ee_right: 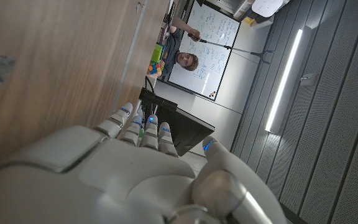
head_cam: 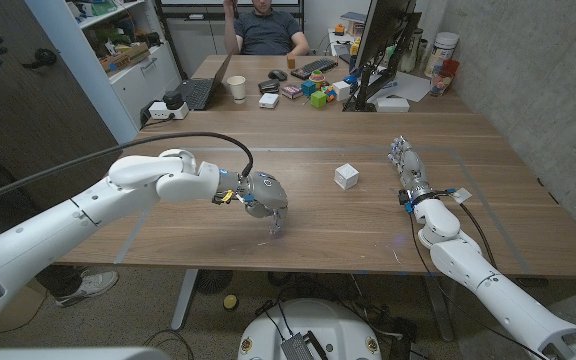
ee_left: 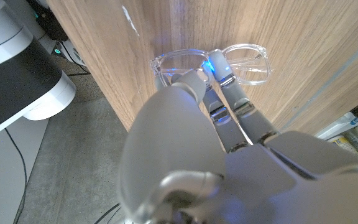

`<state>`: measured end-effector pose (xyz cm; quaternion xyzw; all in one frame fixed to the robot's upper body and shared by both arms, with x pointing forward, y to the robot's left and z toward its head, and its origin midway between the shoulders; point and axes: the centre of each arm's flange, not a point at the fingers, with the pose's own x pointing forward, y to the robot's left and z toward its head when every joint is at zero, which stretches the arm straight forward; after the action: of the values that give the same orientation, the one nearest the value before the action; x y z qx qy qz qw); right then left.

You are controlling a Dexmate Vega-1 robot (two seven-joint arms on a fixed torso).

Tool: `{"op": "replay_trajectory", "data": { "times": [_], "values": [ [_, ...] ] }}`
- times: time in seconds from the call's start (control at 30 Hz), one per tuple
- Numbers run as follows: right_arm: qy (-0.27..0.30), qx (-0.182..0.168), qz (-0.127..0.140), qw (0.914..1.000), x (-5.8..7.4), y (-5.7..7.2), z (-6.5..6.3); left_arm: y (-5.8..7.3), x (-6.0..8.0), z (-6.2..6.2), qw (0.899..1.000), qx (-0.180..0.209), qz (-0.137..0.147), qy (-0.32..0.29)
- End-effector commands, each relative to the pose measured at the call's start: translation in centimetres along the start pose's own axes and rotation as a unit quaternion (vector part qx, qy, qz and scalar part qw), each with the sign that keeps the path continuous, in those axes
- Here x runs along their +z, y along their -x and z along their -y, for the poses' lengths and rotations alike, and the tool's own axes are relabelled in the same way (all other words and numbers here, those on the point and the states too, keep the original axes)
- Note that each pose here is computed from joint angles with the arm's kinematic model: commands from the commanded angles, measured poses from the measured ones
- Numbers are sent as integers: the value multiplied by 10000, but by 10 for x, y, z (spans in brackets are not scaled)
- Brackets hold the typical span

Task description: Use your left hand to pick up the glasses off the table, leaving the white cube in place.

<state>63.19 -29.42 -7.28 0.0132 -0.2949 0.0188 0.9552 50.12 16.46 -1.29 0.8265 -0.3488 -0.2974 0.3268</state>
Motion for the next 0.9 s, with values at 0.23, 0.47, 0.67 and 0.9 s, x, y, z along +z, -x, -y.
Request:
{"op": "replay_trajectory", "data": {
  "times": [0.23, 0.47, 0.67, 0.9],
  "values": [
    [8, 1, 47, 10000, 3, -1, 2, 18, -10, -21, 9981, 453, -411, -62],
    [-1, 6, 65, 10000, 4, -1, 3, 24, -13, -28, 9969, 607, -503, -37],
    [-13, -6, 76, 10000, 4, -1, 3, 29, -14, -35, 9956, 745, -563, -41],
    [-12, -15, 88, 10000, 4, 0, 4, 35, -17, -39, 9941, 832, -686, -70]
  ]
}}
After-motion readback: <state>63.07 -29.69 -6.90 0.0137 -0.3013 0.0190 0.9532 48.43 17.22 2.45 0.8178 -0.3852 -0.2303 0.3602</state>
